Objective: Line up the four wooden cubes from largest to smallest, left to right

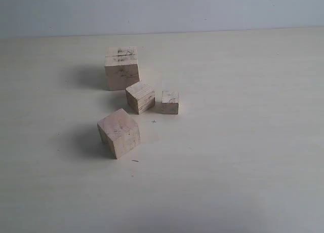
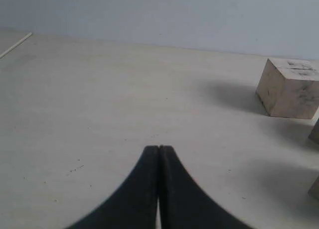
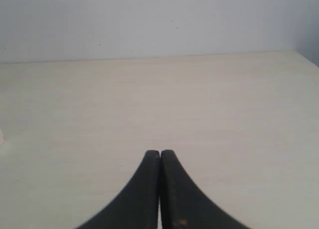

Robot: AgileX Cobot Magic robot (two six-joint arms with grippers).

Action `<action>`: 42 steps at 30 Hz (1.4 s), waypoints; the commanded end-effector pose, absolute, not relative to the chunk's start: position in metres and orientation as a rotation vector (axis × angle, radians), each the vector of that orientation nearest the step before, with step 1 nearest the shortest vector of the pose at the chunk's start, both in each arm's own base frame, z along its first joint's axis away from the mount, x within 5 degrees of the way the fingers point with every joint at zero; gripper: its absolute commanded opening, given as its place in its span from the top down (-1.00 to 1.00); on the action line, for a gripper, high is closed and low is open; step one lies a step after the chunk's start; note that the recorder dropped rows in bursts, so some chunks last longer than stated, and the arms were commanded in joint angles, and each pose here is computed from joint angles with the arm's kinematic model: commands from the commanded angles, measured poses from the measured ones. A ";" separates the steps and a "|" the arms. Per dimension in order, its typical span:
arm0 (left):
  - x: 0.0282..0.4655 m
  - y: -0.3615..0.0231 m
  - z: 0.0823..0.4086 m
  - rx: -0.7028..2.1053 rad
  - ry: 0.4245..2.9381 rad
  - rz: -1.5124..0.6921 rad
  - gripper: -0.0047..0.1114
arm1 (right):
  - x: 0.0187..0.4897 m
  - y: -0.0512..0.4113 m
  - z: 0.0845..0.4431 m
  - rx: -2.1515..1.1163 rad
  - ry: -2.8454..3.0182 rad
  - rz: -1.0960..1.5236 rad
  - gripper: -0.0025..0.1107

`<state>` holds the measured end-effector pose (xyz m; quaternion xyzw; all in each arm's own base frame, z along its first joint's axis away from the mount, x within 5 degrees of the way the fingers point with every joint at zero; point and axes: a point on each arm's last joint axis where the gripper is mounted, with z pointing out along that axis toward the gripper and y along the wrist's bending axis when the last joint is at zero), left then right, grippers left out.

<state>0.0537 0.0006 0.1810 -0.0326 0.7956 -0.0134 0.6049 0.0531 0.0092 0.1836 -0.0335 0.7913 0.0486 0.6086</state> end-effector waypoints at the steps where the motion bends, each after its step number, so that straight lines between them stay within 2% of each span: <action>1: 0.053 0.001 0.182 -0.086 1.833 -0.035 0.92 | 0.053 0.009 0.182 -0.081 1.824 0.111 0.96; 10: 0.053 0.001 0.182 -0.086 1.833 -0.035 0.92 | 0.053 0.009 0.184 -0.078 1.809 0.109 0.96; 16: 0.053 0.001 0.182 -0.086 1.833 -0.035 0.92 | 0.056 0.004 0.209 0.088 1.534 0.196 0.96; 26: 0.053 0.001 0.182 -0.086 1.833 -0.035 0.92 | 0.053 -0.004 0.230 0.150 1.290 0.154 0.96; 29: 0.053 0.001 0.182 -0.086 1.833 -0.035 0.92 | 0.050 -0.008 0.241 0.255 1.178 0.247 0.96; 36: 0.053 0.001 0.182 -0.086 1.833 -0.035 0.92 | 0.049 -0.001 0.307 0.215 1.234 0.314 0.96; 42: 0.053 0.001 0.182 -0.086 1.833 -0.035 0.92 | 0.095 0.013 0.366 0.148 1.566 0.375 0.96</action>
